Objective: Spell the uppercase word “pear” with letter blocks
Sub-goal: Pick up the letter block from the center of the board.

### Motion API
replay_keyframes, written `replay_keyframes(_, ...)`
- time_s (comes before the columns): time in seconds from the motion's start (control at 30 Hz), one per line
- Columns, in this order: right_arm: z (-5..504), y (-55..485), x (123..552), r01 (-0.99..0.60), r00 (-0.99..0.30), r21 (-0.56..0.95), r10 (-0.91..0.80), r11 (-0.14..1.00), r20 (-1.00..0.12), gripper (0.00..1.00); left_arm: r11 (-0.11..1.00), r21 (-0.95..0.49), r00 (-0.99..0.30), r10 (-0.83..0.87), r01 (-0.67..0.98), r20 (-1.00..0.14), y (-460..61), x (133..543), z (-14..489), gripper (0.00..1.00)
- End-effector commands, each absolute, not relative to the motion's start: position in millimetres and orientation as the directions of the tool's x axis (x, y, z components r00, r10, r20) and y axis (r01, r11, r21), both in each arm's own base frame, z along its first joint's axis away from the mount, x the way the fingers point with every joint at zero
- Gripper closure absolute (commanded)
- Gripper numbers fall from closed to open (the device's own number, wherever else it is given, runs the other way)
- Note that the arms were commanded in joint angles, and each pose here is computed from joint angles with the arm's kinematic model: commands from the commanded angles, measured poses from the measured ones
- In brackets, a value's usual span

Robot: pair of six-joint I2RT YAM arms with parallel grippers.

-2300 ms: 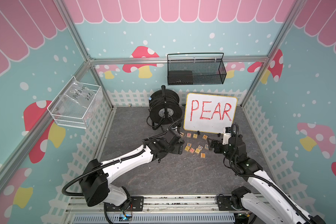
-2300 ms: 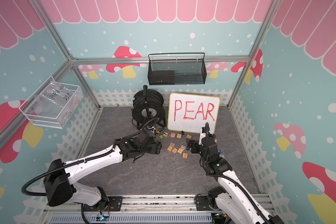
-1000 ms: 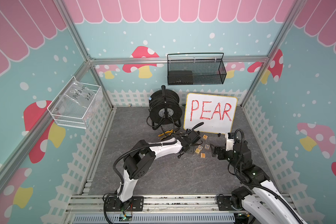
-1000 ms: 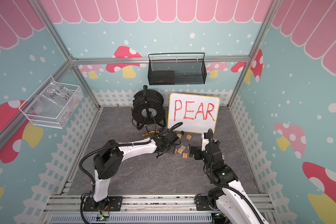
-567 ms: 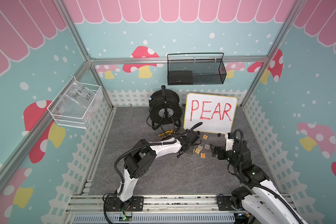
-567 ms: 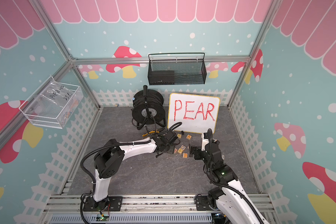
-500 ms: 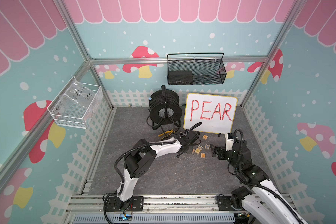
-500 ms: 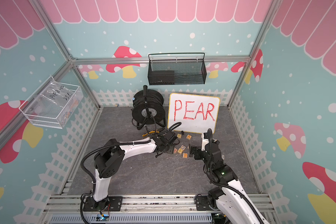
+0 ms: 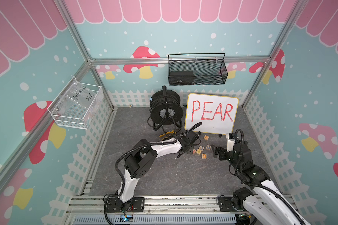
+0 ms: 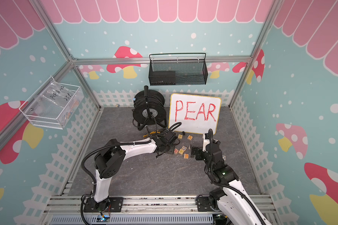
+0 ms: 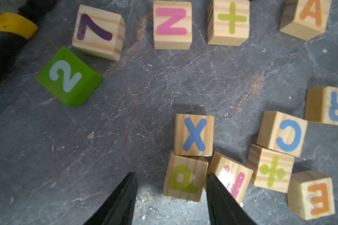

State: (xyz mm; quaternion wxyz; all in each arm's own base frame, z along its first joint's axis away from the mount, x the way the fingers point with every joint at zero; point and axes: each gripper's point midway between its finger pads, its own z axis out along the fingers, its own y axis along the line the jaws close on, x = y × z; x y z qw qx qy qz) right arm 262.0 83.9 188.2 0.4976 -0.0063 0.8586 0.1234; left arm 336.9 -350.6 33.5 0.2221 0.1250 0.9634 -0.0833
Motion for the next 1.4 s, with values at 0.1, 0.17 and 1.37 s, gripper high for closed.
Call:
replay_keyframes(0.1, 183, 84, 262, -0.132, -0.514, 0.188, 0.095, 0.973, -0.853, 0.01, 0.939, -0.084, -0.866, 0.269, 0.332, -0.422, -354, 331, 17, 0.42)
replay_keyframes(0.17, 182, 83, 262, -0.13, -0.516, 0.186, 0.093, 0.974, -0.851, 0.01, 0.939, -0.072, -0.863, 0.278, 0.337, -0.423, -354, 331, 16, 0.42)
replay_keyframes(1.37, 188, 79, 260, -0.103, -0.514, 0.194, 0.115, 0.976, -0.85, 0.01, 0.757, 0.024, -0.719, 0.63, 0.653, -0.294, -316, 221, 7, 0.71)
